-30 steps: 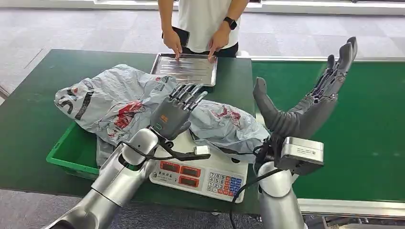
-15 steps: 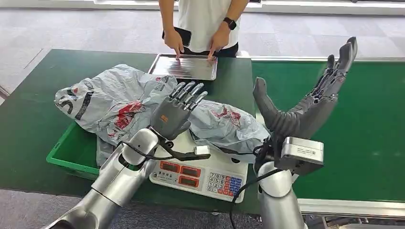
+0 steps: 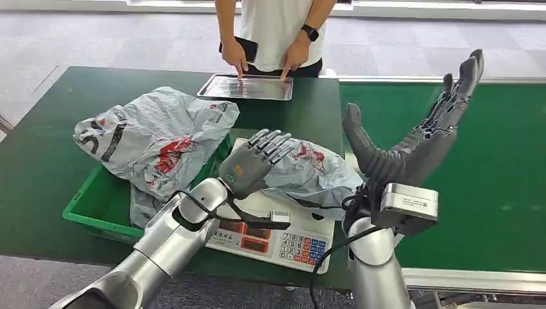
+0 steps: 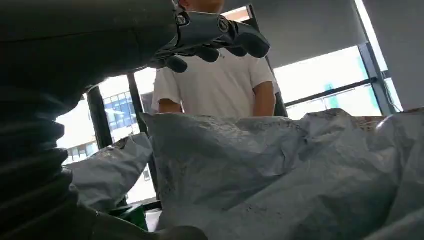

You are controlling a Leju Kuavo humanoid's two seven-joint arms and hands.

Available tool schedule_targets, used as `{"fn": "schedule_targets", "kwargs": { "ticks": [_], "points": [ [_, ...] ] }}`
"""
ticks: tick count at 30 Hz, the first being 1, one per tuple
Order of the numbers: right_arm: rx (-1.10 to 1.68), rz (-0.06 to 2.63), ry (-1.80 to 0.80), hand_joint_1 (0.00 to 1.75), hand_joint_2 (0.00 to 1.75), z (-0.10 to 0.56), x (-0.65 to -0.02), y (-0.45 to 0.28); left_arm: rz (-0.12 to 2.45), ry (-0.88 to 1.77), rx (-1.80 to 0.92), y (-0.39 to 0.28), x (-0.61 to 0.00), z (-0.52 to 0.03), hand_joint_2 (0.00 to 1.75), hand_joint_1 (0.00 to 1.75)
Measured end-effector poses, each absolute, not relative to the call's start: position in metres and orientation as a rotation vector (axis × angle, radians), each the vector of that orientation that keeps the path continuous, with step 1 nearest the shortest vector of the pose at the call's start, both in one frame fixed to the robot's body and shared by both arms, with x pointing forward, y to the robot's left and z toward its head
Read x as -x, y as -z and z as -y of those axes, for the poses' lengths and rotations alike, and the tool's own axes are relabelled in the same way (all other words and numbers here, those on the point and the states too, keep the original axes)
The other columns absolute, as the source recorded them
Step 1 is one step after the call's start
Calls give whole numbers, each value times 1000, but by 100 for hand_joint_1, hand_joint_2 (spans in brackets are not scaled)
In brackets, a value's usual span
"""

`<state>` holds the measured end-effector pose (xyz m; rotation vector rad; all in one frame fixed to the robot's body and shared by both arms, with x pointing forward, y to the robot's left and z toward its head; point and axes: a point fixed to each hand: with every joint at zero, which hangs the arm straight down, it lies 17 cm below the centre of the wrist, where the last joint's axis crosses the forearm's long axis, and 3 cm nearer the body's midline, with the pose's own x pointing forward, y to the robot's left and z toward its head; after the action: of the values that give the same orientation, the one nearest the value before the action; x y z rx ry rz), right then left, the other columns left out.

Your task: Moved the parcel from conveyor to table for the left to box.

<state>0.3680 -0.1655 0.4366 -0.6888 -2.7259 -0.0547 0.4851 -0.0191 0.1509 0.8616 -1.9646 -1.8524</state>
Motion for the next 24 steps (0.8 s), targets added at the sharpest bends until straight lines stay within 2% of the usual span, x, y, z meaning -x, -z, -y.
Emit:
{"fn": "schedule_targets", "kwargs": {
  "ticks": [24],
  "points": [
    [725, 2721, 109, 0, 175, 173, -366, -436, 1938, 1889, -832, -139, -488, 26, 175, 0]
  ]
}}
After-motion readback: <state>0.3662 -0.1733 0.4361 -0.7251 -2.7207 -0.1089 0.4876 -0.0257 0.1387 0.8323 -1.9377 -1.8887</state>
